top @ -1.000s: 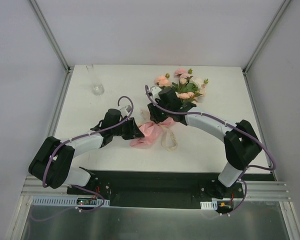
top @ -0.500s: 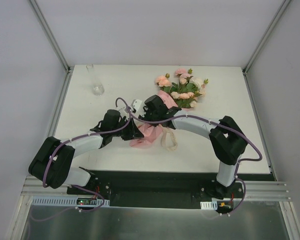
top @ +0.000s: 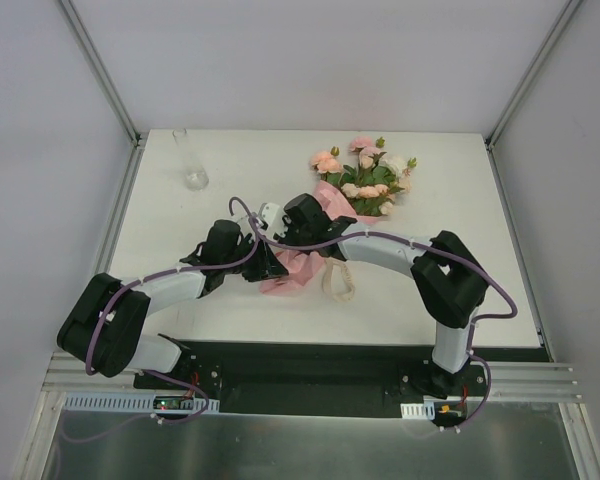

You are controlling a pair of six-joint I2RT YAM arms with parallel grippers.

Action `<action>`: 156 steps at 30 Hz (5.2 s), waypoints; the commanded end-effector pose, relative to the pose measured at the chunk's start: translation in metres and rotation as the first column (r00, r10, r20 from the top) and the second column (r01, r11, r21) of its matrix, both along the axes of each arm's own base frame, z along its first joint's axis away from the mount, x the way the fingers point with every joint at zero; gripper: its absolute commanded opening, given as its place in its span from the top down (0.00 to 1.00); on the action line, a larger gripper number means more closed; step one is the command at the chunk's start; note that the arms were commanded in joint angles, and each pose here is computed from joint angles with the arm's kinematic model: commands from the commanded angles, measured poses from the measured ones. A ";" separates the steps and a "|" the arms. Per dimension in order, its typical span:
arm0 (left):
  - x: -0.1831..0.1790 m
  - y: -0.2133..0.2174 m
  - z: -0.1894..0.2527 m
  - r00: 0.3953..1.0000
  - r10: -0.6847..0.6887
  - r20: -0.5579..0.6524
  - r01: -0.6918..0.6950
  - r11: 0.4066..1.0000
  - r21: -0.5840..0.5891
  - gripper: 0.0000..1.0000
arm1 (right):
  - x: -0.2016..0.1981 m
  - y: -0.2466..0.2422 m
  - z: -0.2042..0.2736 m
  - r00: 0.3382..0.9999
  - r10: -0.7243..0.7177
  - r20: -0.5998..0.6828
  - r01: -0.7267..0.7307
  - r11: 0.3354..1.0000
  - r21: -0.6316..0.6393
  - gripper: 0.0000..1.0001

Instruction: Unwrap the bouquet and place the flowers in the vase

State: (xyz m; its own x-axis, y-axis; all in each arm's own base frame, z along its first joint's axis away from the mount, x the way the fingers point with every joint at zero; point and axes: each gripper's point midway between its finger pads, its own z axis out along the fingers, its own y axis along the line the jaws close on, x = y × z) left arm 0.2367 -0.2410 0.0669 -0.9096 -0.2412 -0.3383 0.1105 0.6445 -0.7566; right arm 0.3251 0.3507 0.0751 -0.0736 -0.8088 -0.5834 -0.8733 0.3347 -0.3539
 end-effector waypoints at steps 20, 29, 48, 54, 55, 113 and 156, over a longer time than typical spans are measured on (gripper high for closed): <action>0.021 -0.009 0.021 0.996 0.020 0.085 -0.016 0.999 -0.045 0.49 | -0.013 0.005 0.066 0.977 -0.147 -0.157 0.199 0.896 0.396 0.99; 0.020 0.000 -0.023 0.997 0.076 -0.016 -0.076 0.997 0.015 0.64 | -0.007 -0.003 0.128 0.914 -0.098 -0.394 0.358 0.653 0.668 1.00; 0.012 0.013 -0.050 0.993 0.107 -0.055 -0.103 0.991 0.081 0.67 | -0.068 -0.074 0.375 0.974 0.061 -0.219 0.202 0.214 0.956 1.00; 0.013 0.013 -0.050 0.993 0.104 -0.049 -0.100 0.992 0.081 0.67 | -0.093 -0.098 0.416 0.993 0.021 -0.116 0.111 0.164 0.980 1.00; 0.013 0.013 -0.050 0.994 0.101 -0.050 -0.097 0.992 0.079 0.67 | -0.096 -0.100 0.419 0.994 0.021 -0.107 0.102 0.165 0.981 1.00; 0.064 0.124 -0.006 0.998 -0.048 0.042 -0.002 0.643 0.766 0.27 | -0.140 -0.147 0.115 0.829 -0.335 -0.449 0.546 0.663 0.513 1.00; 0.116 0.145 0.008 0.966 0.197 0.168 -0.251 0.563 0.787 1.00 | -0.147 -0.124 0.088 0.795 -0.244 -0.555 0.554 0.663 0.503 1.00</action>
State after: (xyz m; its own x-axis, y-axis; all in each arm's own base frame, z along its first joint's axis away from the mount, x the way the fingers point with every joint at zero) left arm 0.3448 -0.1145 0.0230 -0.9127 0.0419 -0.4066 0.0211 0.9982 0.0555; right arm 0.1772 0.2192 0.1599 -0.6497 -0.1190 -0.7508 -0.5837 0.7108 0.3925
